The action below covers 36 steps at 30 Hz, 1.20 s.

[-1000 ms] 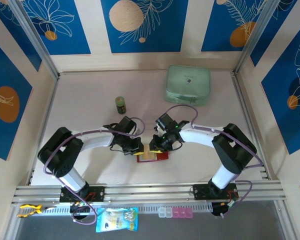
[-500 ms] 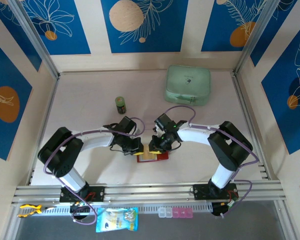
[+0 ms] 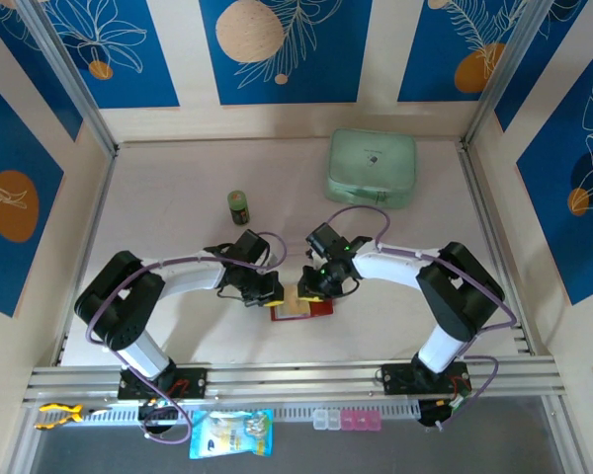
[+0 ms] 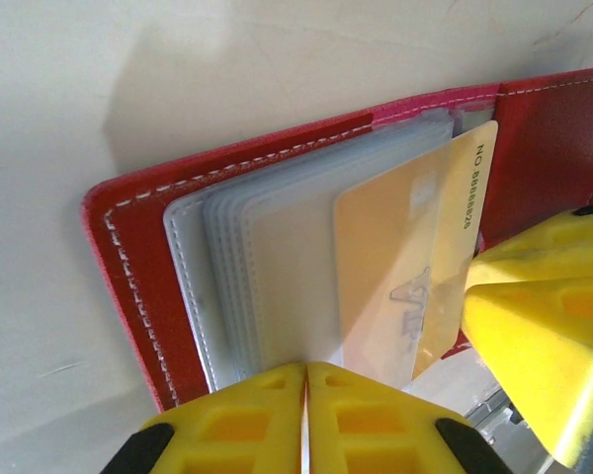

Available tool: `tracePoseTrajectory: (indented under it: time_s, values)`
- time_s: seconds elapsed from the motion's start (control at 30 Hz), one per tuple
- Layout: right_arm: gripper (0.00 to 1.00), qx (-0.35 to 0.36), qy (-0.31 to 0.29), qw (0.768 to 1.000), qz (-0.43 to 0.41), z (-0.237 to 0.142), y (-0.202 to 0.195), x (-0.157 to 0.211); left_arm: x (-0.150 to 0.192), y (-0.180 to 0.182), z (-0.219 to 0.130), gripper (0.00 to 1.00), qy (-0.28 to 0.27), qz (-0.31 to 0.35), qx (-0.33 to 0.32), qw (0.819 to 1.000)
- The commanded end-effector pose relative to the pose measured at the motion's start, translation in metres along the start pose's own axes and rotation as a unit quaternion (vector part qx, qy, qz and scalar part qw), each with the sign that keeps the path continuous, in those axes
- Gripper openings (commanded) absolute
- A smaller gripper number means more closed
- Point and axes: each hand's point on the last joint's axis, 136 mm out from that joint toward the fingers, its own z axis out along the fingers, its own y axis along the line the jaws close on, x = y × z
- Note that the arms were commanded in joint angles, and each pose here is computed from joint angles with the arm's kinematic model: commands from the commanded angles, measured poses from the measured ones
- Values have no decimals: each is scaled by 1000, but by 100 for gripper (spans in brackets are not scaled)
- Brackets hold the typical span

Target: Take the credit cards out of the card holder

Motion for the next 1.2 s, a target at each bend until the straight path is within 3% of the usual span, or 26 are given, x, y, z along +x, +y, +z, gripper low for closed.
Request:
tracePoseTrajectory:
  time_s: [0.0, 0.23, 0.43, 0.53, 0.77, 1.17]
  values:
    - [23, -10, -13, 1000, -12, -11, 6, 2, 3, 3, -3, 10, 2, 9, -23, 1000]
    - [36, -35, -12, 999, -15, -17, 4, 1, -1, -15, -9, 10, 2, 24, -5, 1000]
    - [42, -64, -2, 998, -17, -12, 5, -1, 1, -19, -5, 10, 11, 33, -11, 999]
    - [58, -70, 0, 997, -13, -11, 3, -2, 3, -16, -1, 10, 16, 30, -14, 999]
    - [45, -74, 1, 997, -15, -7, 1, -5, 6, 0, 7, 9, 26, 24, -37, 999]
    - [34, -85, 25, 996, -6, 6, -1, -5, 11, 11, 10, 8, 31, 17, -55, 998]
